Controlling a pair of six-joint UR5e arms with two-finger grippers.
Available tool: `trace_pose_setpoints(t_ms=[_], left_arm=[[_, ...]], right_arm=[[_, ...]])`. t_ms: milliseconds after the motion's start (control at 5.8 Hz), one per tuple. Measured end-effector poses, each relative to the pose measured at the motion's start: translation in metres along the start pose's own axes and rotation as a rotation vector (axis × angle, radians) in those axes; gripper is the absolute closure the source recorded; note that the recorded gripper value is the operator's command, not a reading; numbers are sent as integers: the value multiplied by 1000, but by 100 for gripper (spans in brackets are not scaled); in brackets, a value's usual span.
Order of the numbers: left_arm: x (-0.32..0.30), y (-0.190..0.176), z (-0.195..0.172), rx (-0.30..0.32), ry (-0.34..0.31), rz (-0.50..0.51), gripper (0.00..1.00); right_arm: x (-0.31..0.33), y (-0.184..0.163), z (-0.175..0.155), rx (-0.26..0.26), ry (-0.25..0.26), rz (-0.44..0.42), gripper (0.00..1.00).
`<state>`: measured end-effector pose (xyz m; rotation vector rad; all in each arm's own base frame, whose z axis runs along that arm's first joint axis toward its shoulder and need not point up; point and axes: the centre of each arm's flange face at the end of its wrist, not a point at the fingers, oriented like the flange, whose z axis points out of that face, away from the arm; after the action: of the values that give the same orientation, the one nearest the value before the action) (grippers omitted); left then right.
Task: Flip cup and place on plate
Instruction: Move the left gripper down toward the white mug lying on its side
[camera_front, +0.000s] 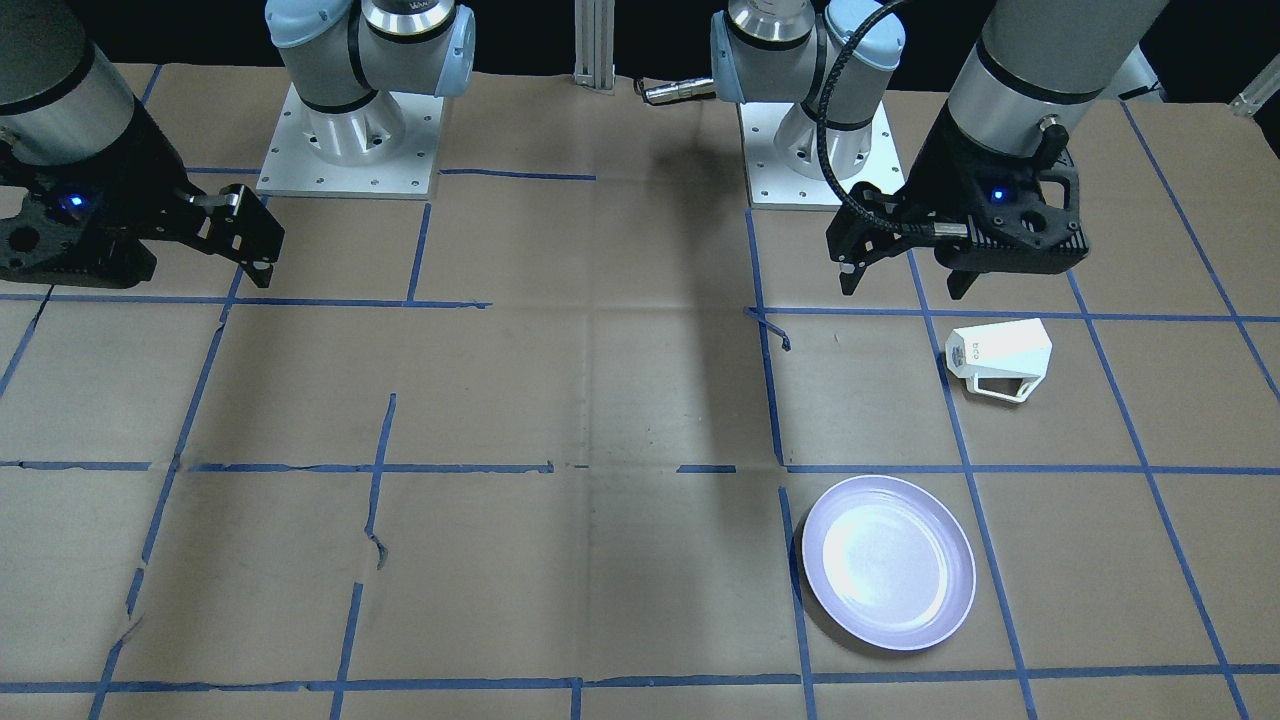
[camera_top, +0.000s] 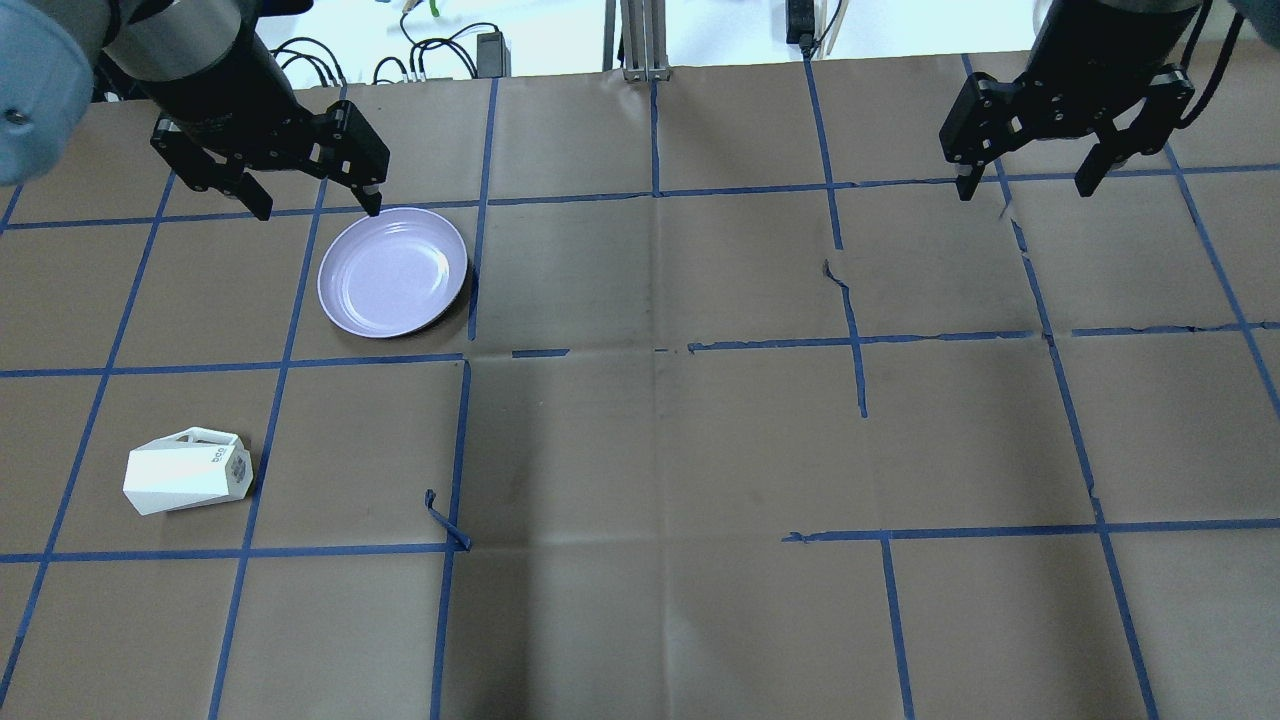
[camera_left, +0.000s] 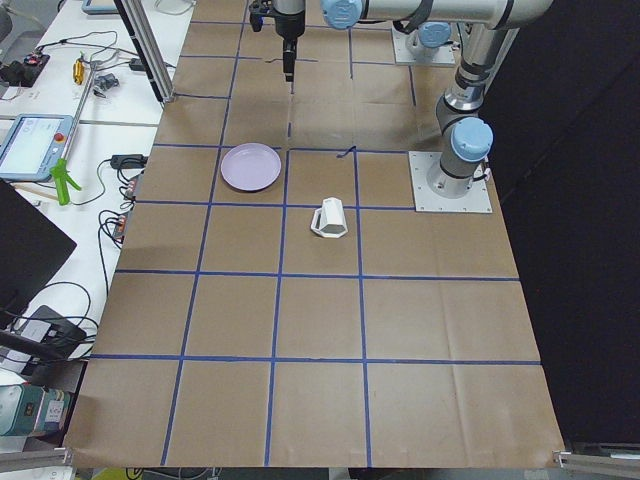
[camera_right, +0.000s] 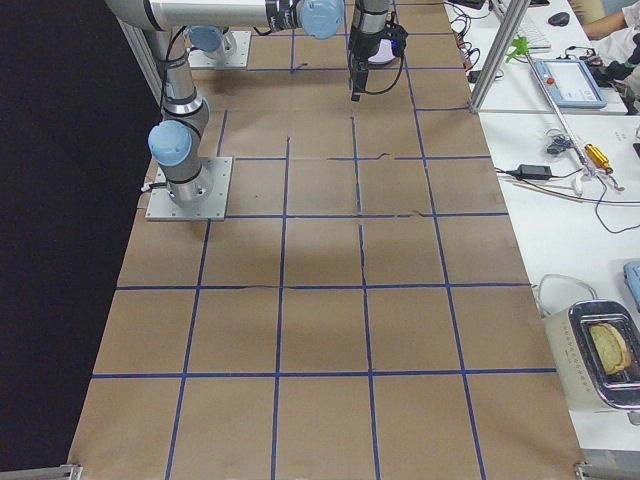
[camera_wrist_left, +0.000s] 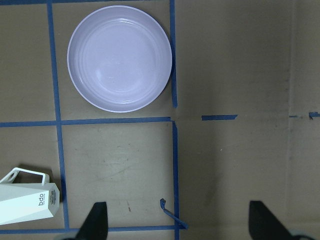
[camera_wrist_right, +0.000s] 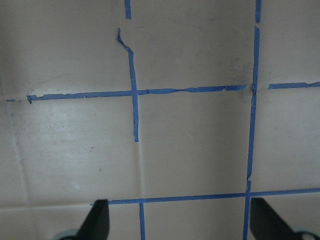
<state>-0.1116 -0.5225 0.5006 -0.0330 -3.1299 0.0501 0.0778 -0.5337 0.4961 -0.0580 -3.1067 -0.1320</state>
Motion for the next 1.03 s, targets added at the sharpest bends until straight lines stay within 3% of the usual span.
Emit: trace_pose_setpoints(t_ms=[862,1034], left_arm=[[-25,6,-9,4,-6,-7,2],[-53,10,-13,-11,-6,58,2]], right_arm=[[0,0,0,0,0,0,0],[0,0,0,0,0,0,0]])
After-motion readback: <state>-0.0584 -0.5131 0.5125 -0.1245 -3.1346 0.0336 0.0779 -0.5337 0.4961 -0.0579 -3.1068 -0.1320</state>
